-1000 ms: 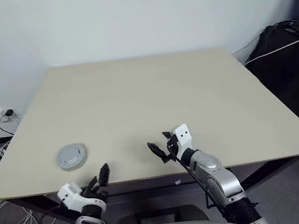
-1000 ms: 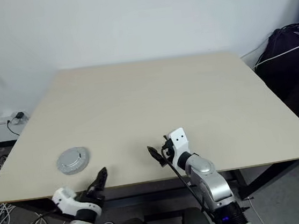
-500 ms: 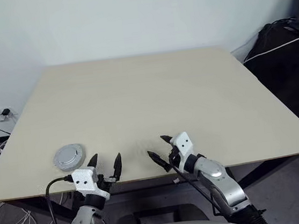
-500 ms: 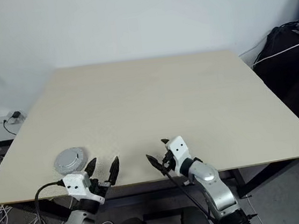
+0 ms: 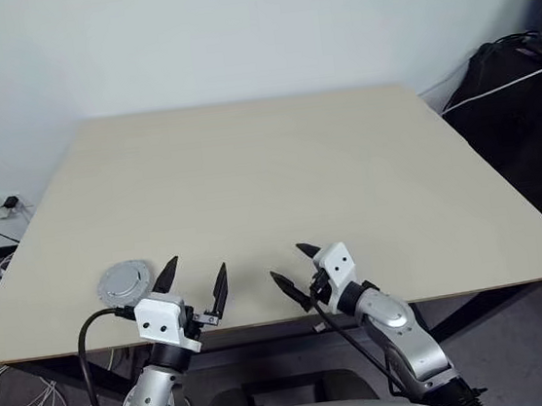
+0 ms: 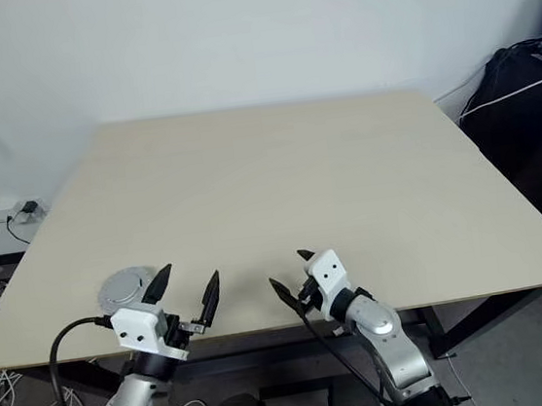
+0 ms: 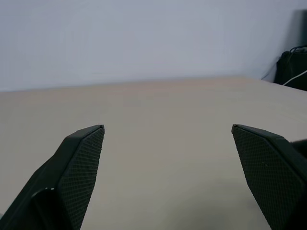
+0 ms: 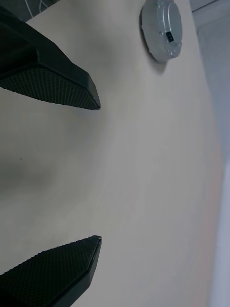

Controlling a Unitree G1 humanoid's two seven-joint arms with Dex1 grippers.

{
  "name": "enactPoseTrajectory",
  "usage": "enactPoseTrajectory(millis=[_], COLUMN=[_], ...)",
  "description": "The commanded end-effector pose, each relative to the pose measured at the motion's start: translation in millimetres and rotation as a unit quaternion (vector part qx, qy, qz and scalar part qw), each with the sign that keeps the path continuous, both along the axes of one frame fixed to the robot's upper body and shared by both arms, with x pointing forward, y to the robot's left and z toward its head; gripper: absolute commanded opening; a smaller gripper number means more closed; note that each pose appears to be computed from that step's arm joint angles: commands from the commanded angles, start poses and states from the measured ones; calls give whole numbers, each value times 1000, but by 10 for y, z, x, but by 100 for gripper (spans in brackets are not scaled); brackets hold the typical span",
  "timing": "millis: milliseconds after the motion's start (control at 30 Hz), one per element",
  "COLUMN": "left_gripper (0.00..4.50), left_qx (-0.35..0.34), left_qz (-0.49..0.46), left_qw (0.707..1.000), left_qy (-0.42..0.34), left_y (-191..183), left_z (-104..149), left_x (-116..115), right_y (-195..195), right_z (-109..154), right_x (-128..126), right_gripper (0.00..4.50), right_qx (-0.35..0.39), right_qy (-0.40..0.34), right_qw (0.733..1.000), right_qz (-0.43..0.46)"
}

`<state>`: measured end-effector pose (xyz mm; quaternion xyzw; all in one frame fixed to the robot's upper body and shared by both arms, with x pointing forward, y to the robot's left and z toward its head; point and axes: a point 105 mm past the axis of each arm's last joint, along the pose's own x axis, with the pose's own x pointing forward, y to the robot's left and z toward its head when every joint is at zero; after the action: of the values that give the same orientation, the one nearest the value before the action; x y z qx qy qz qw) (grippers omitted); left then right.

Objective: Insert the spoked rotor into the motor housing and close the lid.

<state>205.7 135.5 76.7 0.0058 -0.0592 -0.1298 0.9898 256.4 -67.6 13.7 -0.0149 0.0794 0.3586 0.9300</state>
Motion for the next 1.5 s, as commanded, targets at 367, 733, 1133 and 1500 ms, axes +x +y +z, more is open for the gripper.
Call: enactPoseTrajectory(millis=[367,733,1133,1500], left_gripper=[448,448,448,448], left_qx=[-14,-19,-19,-20], left_qz=[-2,-7,-3,-4], left_qw=[1000,1000,1000,1000], left_qy=[-23,-14,-15,-14], left_y=[-251,-560,-574,-555], left_z=[452,491,457,443], left_x=[-132,-166,-118,-133], right_y=[-45,-48,-45,-29], right_z=[44,26,22,64], right_x=[55,62,70,65], right_gripper=[450,450,450,450], right_qx=[7,4,0,1], right_qy=[-12,-12,-18,-24], right_qw=[1000,1000,1000,1000], right_qz=[-14,-15,-13,-13])
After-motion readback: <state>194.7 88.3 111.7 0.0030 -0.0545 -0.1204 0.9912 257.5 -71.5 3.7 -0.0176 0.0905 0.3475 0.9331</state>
